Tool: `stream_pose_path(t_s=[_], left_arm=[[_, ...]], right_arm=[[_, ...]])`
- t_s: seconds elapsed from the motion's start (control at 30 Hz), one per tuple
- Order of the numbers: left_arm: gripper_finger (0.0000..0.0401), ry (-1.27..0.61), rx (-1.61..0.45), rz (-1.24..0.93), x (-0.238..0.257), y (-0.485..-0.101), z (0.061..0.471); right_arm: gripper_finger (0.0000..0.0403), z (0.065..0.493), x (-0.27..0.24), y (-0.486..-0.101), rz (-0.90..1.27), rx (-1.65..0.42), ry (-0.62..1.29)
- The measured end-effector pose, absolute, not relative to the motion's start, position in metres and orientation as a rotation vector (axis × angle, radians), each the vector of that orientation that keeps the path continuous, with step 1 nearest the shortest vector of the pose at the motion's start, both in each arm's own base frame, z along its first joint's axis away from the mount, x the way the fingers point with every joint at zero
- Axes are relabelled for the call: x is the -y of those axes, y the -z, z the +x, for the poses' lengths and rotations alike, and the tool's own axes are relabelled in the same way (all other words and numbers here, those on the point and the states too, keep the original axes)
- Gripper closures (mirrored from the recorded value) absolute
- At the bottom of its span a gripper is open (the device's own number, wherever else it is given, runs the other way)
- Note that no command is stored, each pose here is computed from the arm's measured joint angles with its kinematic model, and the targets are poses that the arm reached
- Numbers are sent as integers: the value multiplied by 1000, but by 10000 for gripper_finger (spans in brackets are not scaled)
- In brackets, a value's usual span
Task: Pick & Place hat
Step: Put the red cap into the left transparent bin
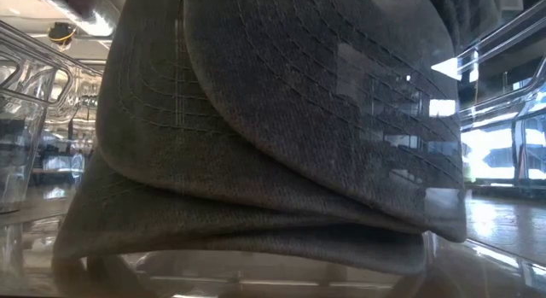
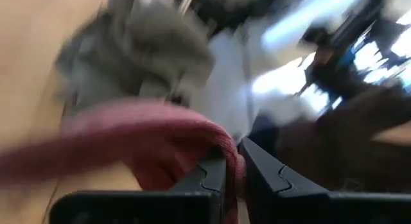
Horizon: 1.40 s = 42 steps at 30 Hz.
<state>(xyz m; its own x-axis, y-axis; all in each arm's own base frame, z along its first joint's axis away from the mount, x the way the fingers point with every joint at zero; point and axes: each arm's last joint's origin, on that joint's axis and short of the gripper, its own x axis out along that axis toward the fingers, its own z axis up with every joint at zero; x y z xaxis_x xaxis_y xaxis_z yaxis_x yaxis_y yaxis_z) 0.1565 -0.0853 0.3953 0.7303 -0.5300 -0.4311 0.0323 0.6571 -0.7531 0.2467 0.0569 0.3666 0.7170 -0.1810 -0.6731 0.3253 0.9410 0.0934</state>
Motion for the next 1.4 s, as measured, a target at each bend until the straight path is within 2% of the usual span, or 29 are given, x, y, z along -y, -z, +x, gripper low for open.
stream_pose_path(t_s=[0.17,0.3,0.4,0.7,1.1,1.23,1.4], left_arm=[[378,308,-981,-749,106,-384,159],[378,311,-1212,-832,124,-373,162],[378,317,-1291,-882,134,-372,162],[378,217,-1390,-881,153,-360,164],[376,37,-1547,-575,165,-316,184],[351,-16,-1573,-532,165,-310,185],[327,17,-1556,-465,164,-309,185]], right_arm=[[199,243,-56,-363,240,-757,312],[199,243,-56,-363,243,-757,314],[199,243,-56,-363,243,-757,314],[199,244,-56,-363,243,-757,314],[198,244,-56,-363,254,-752,317],[198,244,-56,-363,256,-752,318],[198,244,-56,-363,271,-750,324]])
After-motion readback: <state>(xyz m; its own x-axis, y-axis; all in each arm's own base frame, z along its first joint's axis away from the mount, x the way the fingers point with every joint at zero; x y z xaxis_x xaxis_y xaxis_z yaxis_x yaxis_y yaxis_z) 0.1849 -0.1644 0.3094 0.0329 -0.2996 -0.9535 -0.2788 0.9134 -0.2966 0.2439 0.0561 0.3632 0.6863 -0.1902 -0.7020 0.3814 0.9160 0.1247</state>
